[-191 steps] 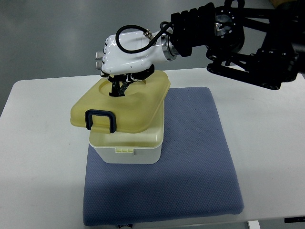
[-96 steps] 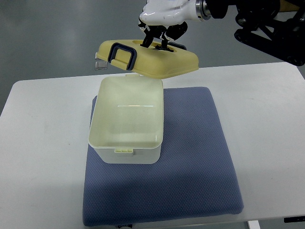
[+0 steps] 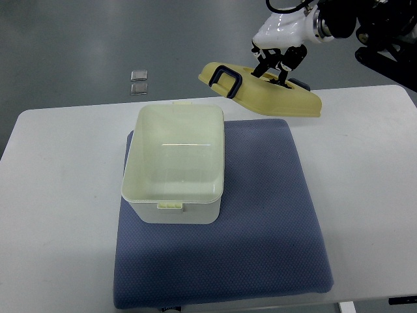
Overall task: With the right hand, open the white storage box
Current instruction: 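Lift the yellow lid off the white box with the right hand, then carry the lid beside the box and lower it onto the mat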
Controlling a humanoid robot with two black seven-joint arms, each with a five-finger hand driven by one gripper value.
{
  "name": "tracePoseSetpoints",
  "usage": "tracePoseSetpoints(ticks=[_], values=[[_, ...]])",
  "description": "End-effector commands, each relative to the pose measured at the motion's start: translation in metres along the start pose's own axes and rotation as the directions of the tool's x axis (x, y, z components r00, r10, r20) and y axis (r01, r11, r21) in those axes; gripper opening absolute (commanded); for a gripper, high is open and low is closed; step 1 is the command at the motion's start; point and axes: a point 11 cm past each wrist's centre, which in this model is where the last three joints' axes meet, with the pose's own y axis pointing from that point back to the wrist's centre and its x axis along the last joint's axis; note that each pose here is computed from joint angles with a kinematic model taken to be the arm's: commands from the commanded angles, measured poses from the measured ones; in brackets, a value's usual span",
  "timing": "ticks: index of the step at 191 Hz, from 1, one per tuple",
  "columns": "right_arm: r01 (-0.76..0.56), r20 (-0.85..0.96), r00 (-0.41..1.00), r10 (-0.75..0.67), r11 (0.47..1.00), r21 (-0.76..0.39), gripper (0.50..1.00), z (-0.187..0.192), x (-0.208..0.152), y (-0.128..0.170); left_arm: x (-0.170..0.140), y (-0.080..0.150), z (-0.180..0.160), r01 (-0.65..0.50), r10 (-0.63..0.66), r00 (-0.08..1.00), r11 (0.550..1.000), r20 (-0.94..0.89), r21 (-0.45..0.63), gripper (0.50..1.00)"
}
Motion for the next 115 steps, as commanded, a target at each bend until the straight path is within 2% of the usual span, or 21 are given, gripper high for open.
tracePoseSetpoints(ticks=[1,68,115], values=[[0.065,0.006,0.998,-0.065,0.998,-0.018,0.5,0.006,-0.019,-0.002,0.0,0.0,0.0,0.0,0.0,1.0,1.0,0.0,0.001,1.0],[0.215,0.045,0.976,-0.213,0.976,-0.028,0.5,0.005,-0.066,-0.01,0.0,0.0,0.0,0.0,0.0,1.0,1.0,0.0,-0.001,1.0],[0.248,0.097,0.965,-0.245,0.969,-0.022,0.5,-0.004,-0.077,-0.02,0.0,0.0,0.0,0.0,0.0,1.0,1.0,0.0,0.001,1.0]])
